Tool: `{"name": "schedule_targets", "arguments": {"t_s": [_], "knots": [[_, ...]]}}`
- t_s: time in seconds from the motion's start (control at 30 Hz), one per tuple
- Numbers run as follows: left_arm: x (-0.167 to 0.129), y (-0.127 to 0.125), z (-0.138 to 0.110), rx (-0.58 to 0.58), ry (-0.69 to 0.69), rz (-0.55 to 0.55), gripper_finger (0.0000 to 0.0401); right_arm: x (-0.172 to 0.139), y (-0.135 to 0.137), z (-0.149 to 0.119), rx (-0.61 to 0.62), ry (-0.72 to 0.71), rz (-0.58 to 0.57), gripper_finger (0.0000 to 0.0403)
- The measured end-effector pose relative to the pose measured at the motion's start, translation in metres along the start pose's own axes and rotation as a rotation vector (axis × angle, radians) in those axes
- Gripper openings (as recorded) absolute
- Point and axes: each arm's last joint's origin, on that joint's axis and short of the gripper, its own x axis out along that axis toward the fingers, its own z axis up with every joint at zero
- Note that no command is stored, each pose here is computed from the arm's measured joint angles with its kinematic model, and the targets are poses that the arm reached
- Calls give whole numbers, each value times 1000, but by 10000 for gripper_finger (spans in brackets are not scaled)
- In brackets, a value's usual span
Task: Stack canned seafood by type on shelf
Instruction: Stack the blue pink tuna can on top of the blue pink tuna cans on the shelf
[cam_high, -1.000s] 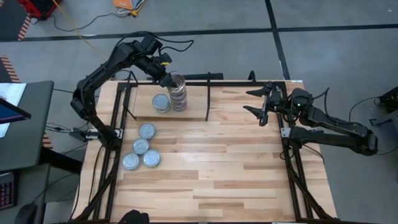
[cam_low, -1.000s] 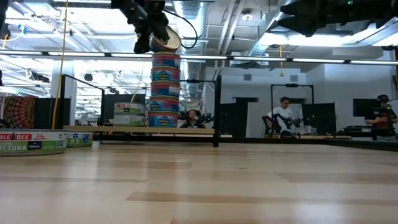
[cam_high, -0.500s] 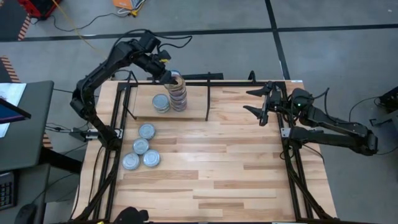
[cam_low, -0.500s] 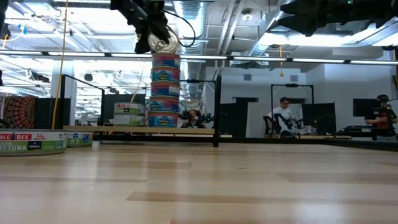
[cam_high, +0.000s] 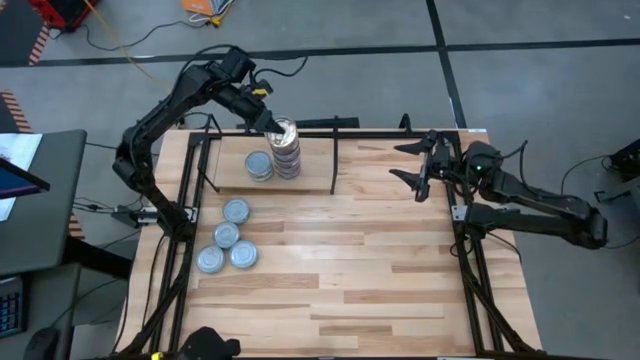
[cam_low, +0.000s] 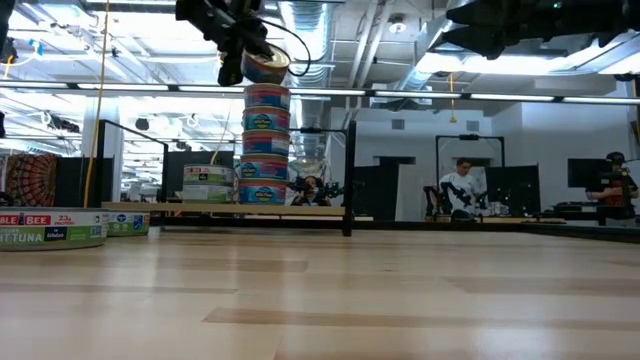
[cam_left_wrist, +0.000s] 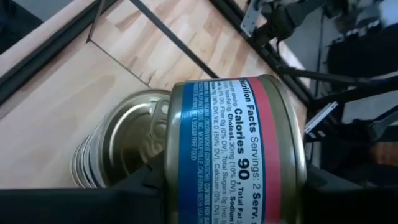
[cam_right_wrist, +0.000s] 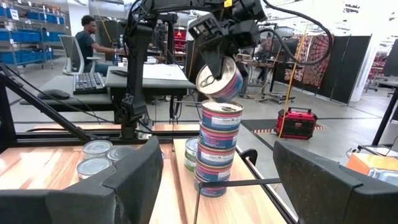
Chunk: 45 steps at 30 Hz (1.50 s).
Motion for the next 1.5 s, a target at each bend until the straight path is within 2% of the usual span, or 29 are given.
{"name": "schedule_targets", "arguments": {"t_s": [0.27, 0.53, 0.77, 0.93, 1.2, 1.5], "knots": [[-7, 10, 5, -61, -51, -90, 171, 7, -1, -3, 1, 4, 0, 331], [14, 25, 9, -115, 3, -153, 180, 7, -1, -3, 1, 8, 0, 331], [17, 26, 10, -125, 10, -156, 175, 7, -1, -4, 2, 14, 1, 331], [18, 26, 7, -127, 28, -100, 211, 7, -1, -4, 2, 14, 1, 331], [18, 27, 8, -130, 25, -89, 275, 7, -1, -4, 2, 14, 1, 331], [15, 27, 9, -116, 17, -83, 308, 7, -1, -4, 2, 14, 1, 331]]}}
